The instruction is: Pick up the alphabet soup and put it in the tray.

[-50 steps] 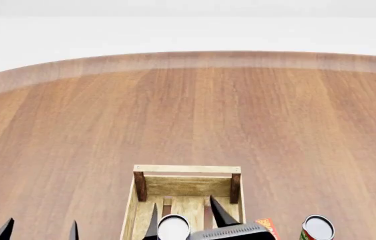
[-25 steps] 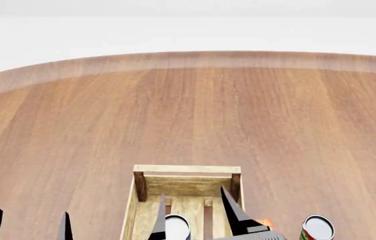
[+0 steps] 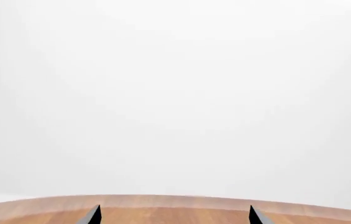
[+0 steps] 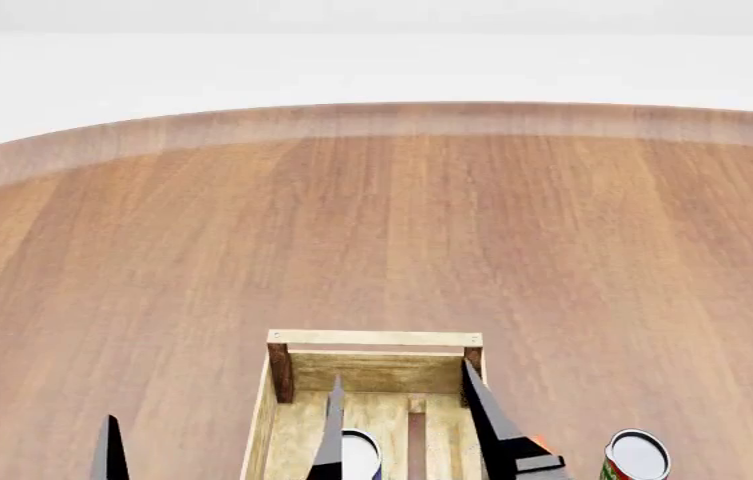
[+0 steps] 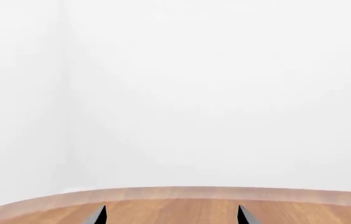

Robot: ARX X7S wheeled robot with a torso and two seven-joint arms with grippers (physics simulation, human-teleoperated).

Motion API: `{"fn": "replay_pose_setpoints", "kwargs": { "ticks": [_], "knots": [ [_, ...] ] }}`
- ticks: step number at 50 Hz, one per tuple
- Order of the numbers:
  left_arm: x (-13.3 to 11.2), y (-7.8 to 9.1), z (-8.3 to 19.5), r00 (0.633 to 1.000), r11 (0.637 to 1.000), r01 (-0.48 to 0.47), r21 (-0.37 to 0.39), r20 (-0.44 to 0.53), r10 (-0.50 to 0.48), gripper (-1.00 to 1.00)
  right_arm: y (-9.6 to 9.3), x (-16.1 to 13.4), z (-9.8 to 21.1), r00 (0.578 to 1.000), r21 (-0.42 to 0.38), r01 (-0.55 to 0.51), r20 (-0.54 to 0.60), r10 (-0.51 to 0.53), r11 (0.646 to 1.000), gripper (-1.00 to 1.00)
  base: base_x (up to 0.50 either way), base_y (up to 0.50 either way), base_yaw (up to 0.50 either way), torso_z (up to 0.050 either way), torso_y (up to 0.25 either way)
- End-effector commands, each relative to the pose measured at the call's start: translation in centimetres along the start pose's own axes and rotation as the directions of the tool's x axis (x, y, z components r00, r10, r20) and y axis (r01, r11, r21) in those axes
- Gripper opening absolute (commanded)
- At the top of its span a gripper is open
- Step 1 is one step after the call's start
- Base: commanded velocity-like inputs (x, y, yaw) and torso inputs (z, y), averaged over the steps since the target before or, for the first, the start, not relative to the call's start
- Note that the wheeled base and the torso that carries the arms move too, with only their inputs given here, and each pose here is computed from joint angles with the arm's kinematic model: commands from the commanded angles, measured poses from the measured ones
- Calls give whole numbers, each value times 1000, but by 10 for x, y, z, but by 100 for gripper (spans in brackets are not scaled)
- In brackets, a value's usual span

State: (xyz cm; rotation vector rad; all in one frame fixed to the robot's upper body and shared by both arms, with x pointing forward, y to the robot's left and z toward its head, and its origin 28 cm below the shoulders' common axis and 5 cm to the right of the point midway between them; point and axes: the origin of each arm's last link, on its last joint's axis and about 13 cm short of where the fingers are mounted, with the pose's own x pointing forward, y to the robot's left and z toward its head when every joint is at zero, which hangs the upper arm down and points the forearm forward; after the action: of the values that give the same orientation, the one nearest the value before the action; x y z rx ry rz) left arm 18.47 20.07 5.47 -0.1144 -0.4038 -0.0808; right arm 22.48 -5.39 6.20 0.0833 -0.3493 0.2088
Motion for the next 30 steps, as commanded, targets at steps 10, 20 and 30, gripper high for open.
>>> {"fn": "replay_pose_setpoints", "kwargs": {
  "ticks": [10,20,30],
  "knots": [
    [-1,-1,7,999,1000,6,-25,47,-5,100,0,-4,9,995,6,-14,103,13,1000,100,0,0,0,0,0],
    [-2,-2,10,997,1000,3,-15,78,-2,100,-1,-6,14,989,8,-19,149,17,1000,100,0,0,0,0,0],
    [-3,-3,14,995,1000,0,-18,97,1,100,-2,-6,18,983,14,-14,185,12,1000,100,0,0,0,0,0]
  ]
}}
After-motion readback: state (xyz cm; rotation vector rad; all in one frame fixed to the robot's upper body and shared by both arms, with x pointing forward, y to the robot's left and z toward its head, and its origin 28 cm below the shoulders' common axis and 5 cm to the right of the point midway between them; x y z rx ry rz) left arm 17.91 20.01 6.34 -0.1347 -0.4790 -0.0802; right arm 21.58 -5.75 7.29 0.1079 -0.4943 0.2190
